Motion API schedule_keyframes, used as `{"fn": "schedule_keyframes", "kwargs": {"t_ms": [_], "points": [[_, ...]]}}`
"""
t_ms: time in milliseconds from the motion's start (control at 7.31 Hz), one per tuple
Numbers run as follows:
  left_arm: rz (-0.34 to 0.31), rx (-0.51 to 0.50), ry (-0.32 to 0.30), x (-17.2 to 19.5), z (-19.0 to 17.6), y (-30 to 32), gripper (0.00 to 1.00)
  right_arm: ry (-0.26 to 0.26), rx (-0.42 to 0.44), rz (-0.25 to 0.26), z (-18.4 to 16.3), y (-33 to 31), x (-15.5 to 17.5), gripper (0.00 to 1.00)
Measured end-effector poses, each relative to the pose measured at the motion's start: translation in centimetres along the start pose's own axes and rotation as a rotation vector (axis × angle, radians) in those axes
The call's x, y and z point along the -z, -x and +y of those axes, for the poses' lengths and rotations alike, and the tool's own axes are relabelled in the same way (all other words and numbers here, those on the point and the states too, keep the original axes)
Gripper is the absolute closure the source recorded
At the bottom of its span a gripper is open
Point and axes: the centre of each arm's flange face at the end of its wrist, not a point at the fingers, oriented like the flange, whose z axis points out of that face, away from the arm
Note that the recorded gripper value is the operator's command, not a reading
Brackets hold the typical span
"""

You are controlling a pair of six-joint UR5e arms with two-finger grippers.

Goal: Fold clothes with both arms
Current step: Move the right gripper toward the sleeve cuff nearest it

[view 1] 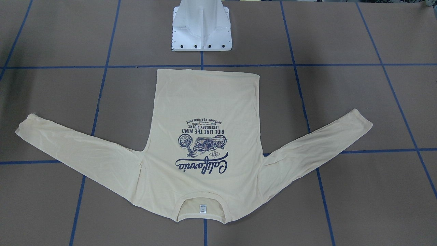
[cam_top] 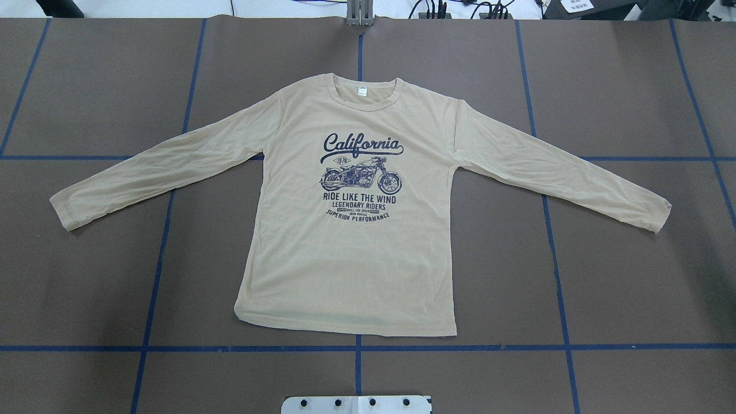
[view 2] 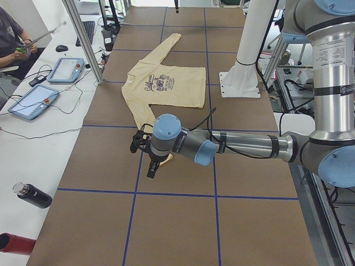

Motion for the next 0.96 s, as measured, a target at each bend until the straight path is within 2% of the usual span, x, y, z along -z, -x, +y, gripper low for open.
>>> {"fn": "schedule_keyframes", "kwargs": {"t_ms": [137,274,684,958], "points": [[0.002,-0.006,-0.002,-0.1,0.0,0.0,0.00,0.000,0.005,-0.033,-0.3,0.6,-0.9,0.00],[0.004,-0.009,-0.004,-0.1,0.0,-0.1,0.00,-0.017,-0.020,-0.043,-0.8,1.5,-1.9,0.00],[0.007,-0.015,-0.007,0.0,-0.1,-0.2,0.00,-0.086,-0.185,-0.019,-2.1,5.6,-7.0,0.04],[0.006,-0.017,-0.007,0.0,-0.1,-0.2,0.00,-0.110,-0.291,-0.006,-2.6,7.9,-9.9,0.06]]}}
